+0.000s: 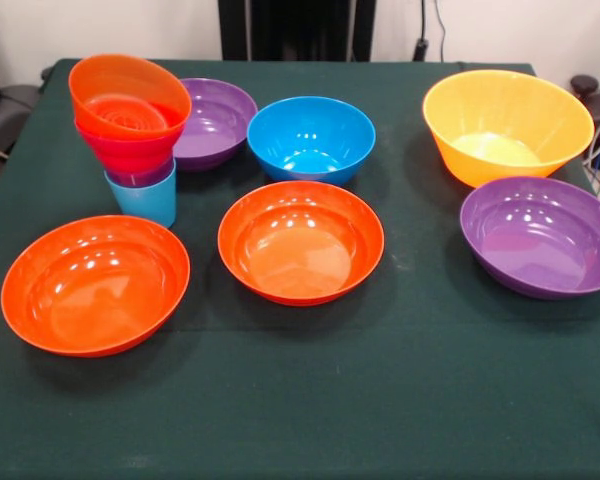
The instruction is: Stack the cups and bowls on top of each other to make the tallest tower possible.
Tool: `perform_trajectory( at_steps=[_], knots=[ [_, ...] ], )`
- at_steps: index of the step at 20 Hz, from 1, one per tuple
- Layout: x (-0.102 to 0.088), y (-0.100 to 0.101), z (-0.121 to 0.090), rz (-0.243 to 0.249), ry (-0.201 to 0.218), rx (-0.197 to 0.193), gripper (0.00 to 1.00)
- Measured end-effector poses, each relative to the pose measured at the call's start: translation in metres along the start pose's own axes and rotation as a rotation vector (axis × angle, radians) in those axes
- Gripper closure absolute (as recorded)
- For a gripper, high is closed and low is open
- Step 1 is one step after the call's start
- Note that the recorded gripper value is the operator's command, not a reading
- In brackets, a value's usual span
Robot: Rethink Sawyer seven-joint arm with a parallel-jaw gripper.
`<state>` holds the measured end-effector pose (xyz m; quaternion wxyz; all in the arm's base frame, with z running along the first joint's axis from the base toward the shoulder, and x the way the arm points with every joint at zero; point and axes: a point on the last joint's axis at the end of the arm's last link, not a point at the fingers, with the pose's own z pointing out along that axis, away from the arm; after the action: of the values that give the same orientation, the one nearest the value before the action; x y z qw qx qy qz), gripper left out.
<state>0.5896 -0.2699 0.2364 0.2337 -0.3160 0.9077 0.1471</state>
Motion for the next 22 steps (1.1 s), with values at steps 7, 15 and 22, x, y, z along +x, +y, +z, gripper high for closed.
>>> perform_trajectory(
  at_steps=[7, 15, 22],
  knots=[
    [-0.028, -0.002, 0.009, -0.023, -0.063, 0.093, 0.00],
    [-0.048, 0.006, 0.029, -0.014, -0.161, 0.219, 0.00],
    [-0.035, 0.023, 0.042, 0.026, -0.175, 0.250, 0.00]
  ],
)
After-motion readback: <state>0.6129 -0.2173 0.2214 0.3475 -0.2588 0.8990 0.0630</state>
